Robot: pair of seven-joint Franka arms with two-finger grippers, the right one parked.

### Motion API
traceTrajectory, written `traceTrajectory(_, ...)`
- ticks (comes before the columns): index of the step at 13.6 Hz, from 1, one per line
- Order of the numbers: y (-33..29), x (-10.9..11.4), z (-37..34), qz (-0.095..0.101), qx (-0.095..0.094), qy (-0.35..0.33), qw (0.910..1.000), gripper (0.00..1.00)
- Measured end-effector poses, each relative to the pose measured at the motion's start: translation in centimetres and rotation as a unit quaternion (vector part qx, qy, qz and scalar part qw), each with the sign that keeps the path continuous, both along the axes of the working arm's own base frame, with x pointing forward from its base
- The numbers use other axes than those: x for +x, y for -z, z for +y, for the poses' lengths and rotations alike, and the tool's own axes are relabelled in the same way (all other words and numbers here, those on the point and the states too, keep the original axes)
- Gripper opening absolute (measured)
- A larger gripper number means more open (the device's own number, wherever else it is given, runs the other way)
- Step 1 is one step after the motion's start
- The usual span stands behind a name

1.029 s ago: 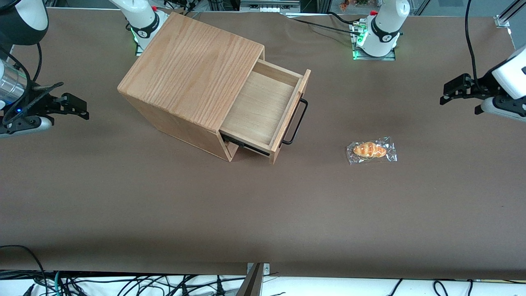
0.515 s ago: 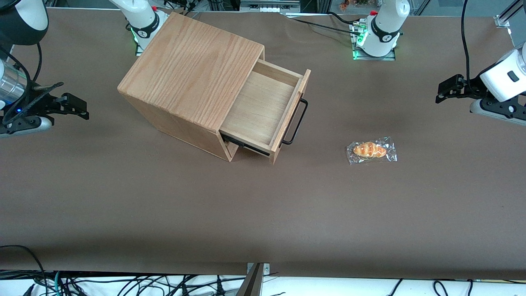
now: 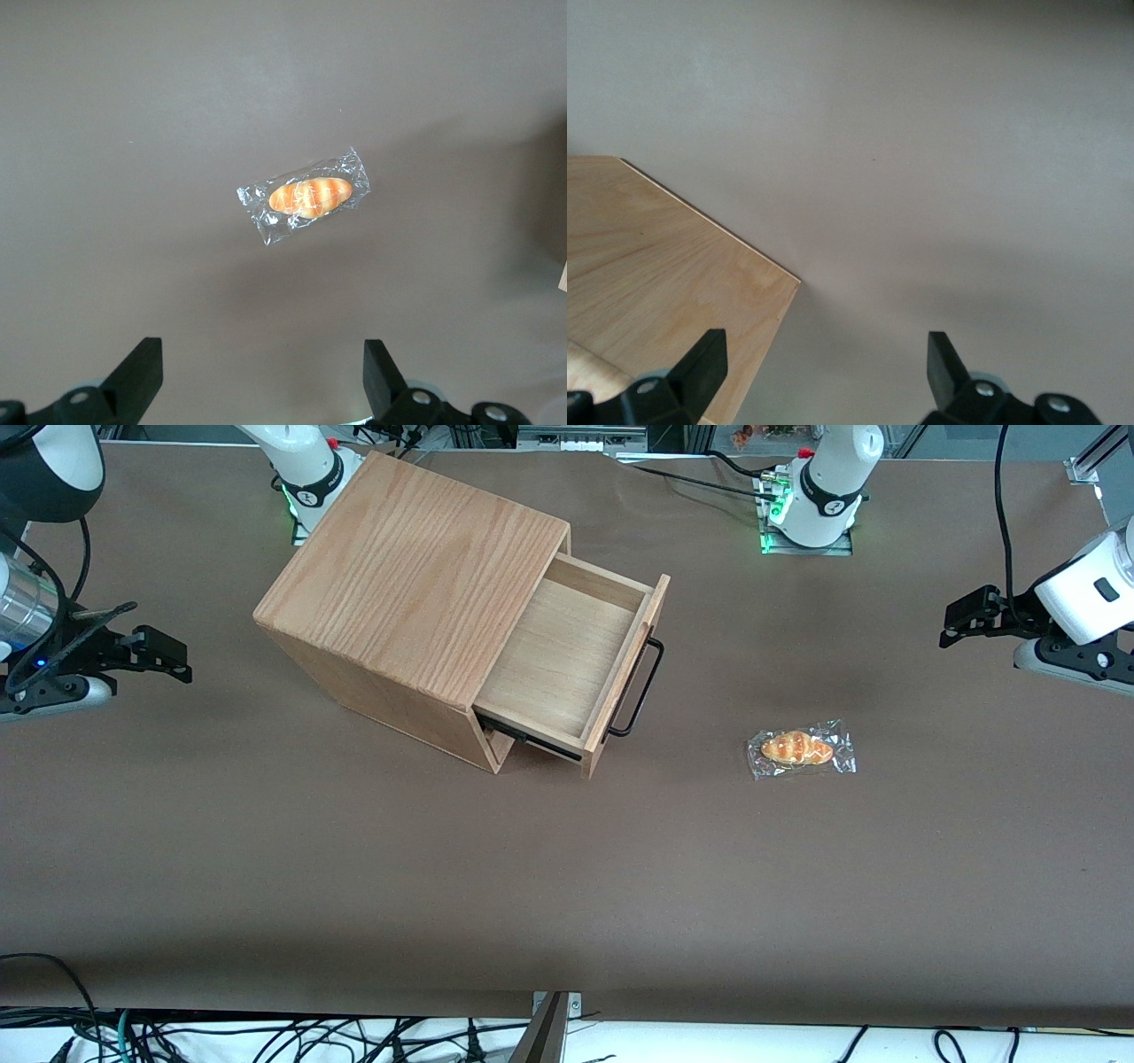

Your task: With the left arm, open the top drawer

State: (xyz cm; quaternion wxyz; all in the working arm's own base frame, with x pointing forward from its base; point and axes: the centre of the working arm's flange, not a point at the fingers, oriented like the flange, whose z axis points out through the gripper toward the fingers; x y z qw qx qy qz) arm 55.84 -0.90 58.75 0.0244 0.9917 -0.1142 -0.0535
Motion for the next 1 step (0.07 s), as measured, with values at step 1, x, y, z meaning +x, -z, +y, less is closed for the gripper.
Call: traceTrajectory(1, 0.0, 0.0, 0.0, 0.0, 0.0, 0.0, 1.0, 1.0)
